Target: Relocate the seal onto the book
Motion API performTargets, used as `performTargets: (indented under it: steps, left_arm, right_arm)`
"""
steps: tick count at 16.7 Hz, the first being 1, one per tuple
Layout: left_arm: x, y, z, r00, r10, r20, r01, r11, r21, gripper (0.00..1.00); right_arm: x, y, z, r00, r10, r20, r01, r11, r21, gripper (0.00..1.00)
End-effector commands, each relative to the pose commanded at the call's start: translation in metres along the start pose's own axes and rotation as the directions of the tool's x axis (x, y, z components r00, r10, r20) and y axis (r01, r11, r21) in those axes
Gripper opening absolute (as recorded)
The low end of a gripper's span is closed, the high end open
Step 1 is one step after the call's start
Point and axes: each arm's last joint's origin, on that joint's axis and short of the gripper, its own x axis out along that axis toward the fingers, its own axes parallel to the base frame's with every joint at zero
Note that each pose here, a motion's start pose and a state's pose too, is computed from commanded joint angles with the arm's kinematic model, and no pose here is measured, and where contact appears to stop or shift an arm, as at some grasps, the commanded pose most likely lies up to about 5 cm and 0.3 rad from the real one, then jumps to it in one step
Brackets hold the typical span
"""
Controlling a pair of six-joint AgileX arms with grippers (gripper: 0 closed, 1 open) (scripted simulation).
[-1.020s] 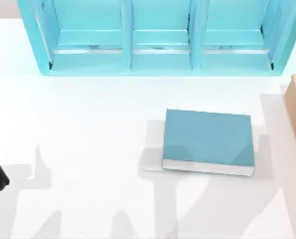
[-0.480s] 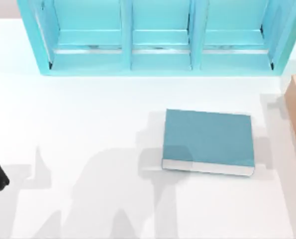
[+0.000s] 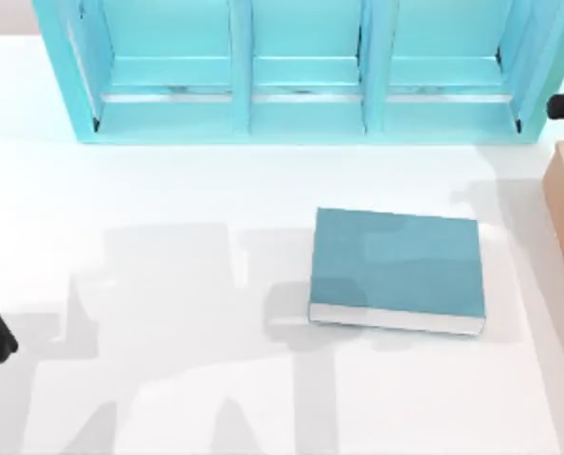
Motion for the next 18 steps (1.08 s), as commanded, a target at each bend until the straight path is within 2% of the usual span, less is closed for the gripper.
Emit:
performTargets:
  steps: [4, 6, 10, 14, 18]
  left_arm:
    - [0.0, 0.0, 0.0, 1.0, 0.0, 0.0, 0.0, 1.0, 0.0, 1.0]
    - [0.0, 0.0, 0.0, 1.0, 0.0, 0.0, 0.0, 1.0, 0.0, 1.0]
    - [0.0, 0.0, 0.0, 1.0, 0.0, 0.0, 0.0, 1.0, 0.0, 1.0]
    - [0.0, 0.0, 0.0, 1.0, 0.0, 0.0, 0.0, 1.0, 0.0, 1.0]
    - [0.0, 0.0, 0.0, 1.0, 0.0, 0.0, 0.0, 1.0, 0.0, 1.0]
  right_arm:
    - [0.003, 0.0, 0.002, 1.0, 0.001, -0.006, -0.001, 1.0, 0.005, 0.0]
    - [0.011, 0.013, 0.007, 1.0, -0.001, -0.015, 0.001, 1.0, 0.006, 0.0]
    - [0.044, 0.081, 0.015, 1.0, -0.001, -0.016, 0.001, 1.0, 0.017, 0.0]
    - [0.08, 0.157, 0.003, 1.0, 0.0, -0.011, 0.0, 1.0, 0.006, 0.0]
    - [0.088, 0.172, -0.001, 1.0, 0.003, -0.006, -0.003, 1.0, 0.005, 0.0]
